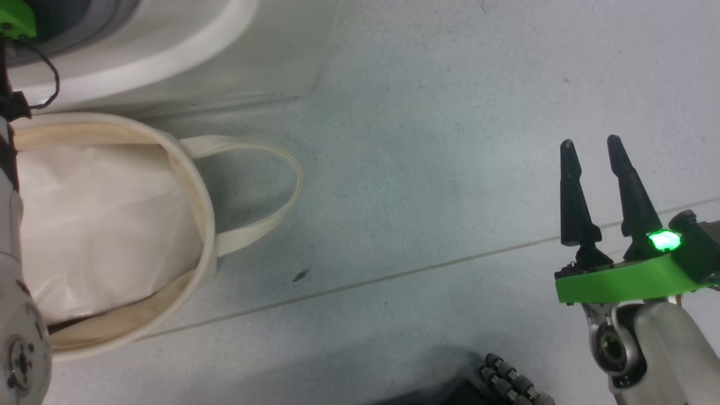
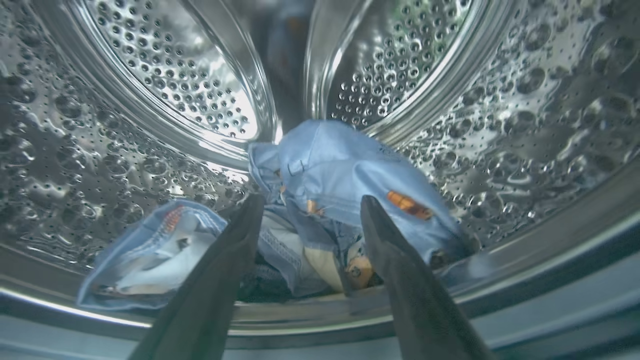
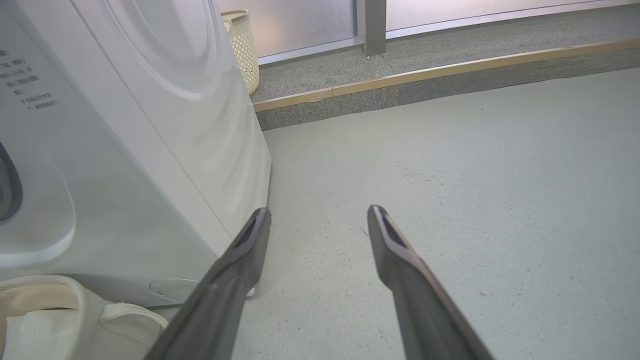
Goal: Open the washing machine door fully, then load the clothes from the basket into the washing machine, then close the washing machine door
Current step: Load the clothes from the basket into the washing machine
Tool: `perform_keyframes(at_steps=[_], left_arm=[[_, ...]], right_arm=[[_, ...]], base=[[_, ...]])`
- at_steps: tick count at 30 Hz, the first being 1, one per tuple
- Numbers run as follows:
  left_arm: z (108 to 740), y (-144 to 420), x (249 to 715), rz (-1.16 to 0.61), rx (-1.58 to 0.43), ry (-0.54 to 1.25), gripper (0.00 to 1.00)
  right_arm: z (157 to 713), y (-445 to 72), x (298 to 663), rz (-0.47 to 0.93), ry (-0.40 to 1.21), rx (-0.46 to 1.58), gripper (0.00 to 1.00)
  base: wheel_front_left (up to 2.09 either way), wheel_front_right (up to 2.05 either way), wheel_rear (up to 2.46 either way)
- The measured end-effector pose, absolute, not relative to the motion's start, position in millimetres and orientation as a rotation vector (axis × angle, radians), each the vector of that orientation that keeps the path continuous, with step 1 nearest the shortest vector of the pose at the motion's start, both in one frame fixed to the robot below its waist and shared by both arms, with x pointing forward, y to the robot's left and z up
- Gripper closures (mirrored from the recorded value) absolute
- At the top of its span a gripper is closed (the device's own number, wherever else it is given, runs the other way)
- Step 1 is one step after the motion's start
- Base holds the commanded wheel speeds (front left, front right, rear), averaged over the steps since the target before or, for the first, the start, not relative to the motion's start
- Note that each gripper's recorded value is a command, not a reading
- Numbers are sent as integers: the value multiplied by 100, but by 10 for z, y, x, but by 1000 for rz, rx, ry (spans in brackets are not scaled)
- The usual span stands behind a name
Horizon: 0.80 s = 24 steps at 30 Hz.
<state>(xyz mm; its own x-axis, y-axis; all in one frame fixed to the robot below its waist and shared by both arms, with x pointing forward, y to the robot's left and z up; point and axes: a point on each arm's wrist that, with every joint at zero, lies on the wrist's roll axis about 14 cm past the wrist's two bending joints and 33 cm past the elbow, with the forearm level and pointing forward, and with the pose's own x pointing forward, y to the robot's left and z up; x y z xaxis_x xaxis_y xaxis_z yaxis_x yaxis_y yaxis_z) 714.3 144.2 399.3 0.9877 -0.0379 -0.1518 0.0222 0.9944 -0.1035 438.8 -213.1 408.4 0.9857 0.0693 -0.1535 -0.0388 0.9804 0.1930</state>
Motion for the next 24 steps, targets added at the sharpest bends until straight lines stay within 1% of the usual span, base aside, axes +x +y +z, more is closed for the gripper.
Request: perform_keyframes(at_steps=[4, 11, 18, 24], left_arm=[[4156, 1478, 7080, -16, -130, 129, 0], [4117, 1486, 6611, -42, -158, 155, 0], [4242, 1609, 6193, -32, -191, 149, 0], [4477, 1705, 5765, -23, -209, 96, 0]], right_arm=[[4129, -2051, 4402, 72, 148, 209, 0], [4343, -1832, 4505, 127, 86, 256, 0], [4522, -1635, 4490, 179, 51, 293, 0], [4765, -1464, 4438, 244, 4, 290, 0]], base=[[0, 0, 0], [0, 0, 0], [0, 0, 0], [0, 0, 0]])
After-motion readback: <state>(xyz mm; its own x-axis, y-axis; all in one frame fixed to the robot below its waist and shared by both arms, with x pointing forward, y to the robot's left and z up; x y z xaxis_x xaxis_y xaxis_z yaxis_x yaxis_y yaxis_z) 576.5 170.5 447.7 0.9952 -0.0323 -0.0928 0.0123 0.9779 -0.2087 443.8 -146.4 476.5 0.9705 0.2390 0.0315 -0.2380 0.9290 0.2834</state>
